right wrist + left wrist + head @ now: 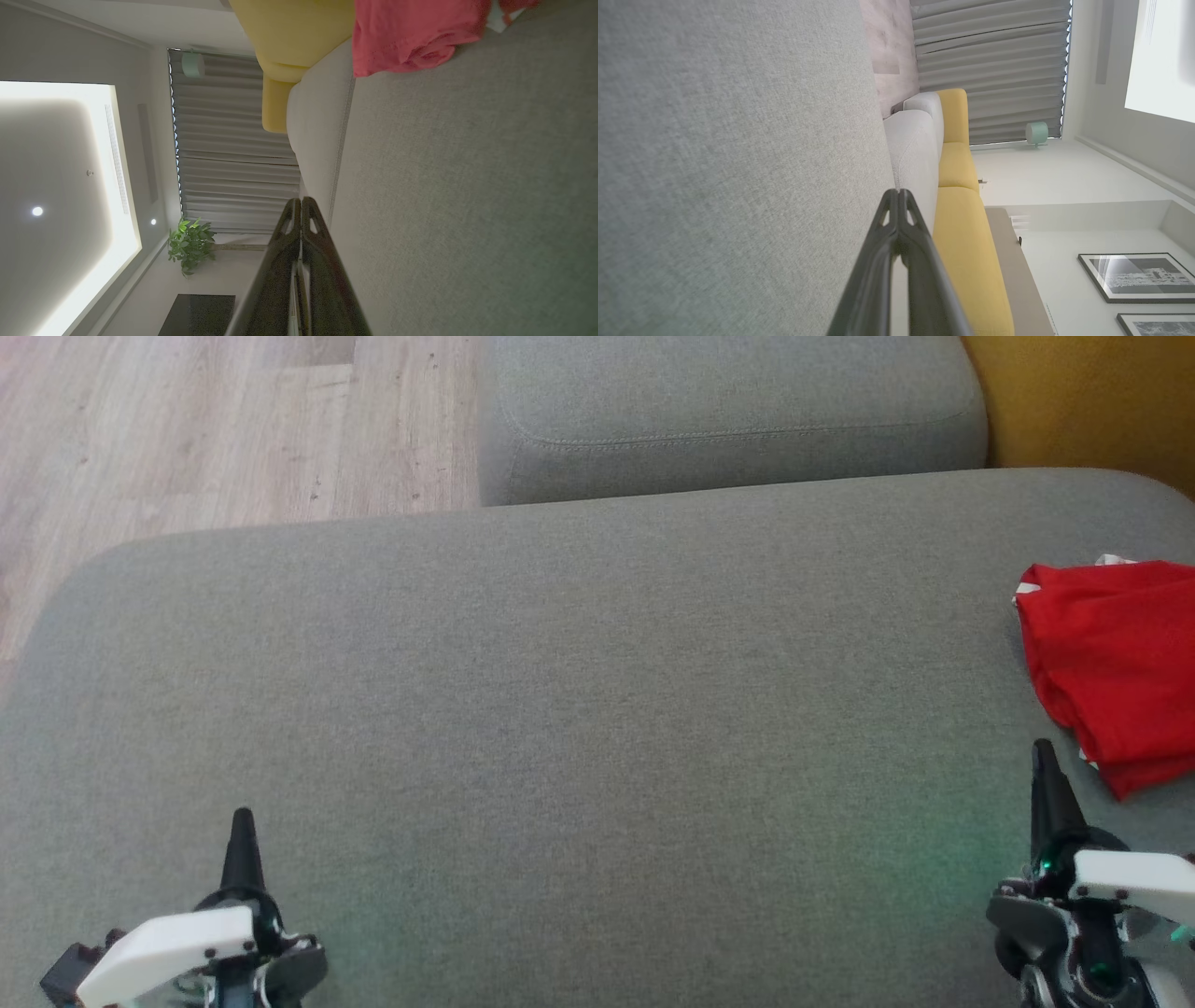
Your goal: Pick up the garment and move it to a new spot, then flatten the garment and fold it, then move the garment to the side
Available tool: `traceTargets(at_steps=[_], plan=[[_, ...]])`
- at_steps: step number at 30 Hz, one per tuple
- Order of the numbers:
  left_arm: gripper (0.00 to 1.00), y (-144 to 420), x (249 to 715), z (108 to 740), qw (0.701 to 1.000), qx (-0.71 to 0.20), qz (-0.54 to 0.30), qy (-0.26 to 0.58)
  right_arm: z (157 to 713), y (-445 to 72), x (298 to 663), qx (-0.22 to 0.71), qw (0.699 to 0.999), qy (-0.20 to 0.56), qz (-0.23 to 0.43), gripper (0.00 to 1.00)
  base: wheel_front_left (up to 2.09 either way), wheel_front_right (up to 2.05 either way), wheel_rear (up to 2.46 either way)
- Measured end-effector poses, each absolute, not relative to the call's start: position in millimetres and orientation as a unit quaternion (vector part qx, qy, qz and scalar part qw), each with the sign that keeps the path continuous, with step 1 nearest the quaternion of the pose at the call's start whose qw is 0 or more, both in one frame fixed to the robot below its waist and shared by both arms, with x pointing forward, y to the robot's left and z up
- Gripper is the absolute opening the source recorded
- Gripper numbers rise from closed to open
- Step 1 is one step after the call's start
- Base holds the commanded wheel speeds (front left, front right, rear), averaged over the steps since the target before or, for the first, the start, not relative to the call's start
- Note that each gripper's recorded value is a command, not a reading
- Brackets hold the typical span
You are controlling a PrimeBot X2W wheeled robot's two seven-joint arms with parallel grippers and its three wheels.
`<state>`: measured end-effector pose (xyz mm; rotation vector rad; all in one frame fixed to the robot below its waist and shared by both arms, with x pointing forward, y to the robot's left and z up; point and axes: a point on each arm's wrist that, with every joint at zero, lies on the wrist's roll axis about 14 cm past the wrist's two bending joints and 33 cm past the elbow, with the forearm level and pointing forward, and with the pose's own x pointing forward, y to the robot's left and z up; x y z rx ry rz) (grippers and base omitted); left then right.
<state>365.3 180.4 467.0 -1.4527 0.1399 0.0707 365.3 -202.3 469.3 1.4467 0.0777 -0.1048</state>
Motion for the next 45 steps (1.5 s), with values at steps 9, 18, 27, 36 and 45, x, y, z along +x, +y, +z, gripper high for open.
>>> traceTargets(at_steps=[9, 18, 27, 36, 45], plan=[[0.0, 186.5, 372.0, 473.9, 0.711, -0.701, 0.028, 0.048, 475.2, -206.3, 371.0, 0.7, 0.712, 0.023, -0.045, 0.0, 0.0, 0.0, 0.0], [0.0, 186.9, 374.6, 477.7, 0.704, -0.709, 0.022, 0.043, 479.5, -207.5, 374.3, 0.708, 0.705, 0.018, -0.041, 0.0, 0.0, 0.0, 0.0], [0.0, 187.7, 374.6, 477.7, 0.703, -0.709, 0.024, 0.042, 479.5, -208.2, 374.2, 0.708, 0.705, 0.017, -0.041, 0.0, 0.0, 0.0, 0.0], [0.0, 188.0, 374.6, 477.8, 0.702, -0.71, 0.023, 0.042, 479.5, -207.9, 374.2, 0.709, 0.704, 0.019, -0.039, 0.0, 0.0, 0.0, 0.0], [0.0, 188.5, 374.5, 477.8, 0.702, -0.711, 0.023, 0.041, 479.6, -208.2, 374.2, 0.709, 0.704, 0.018, -0.04, 0.0, 0.0, 0.0, 0.0]])
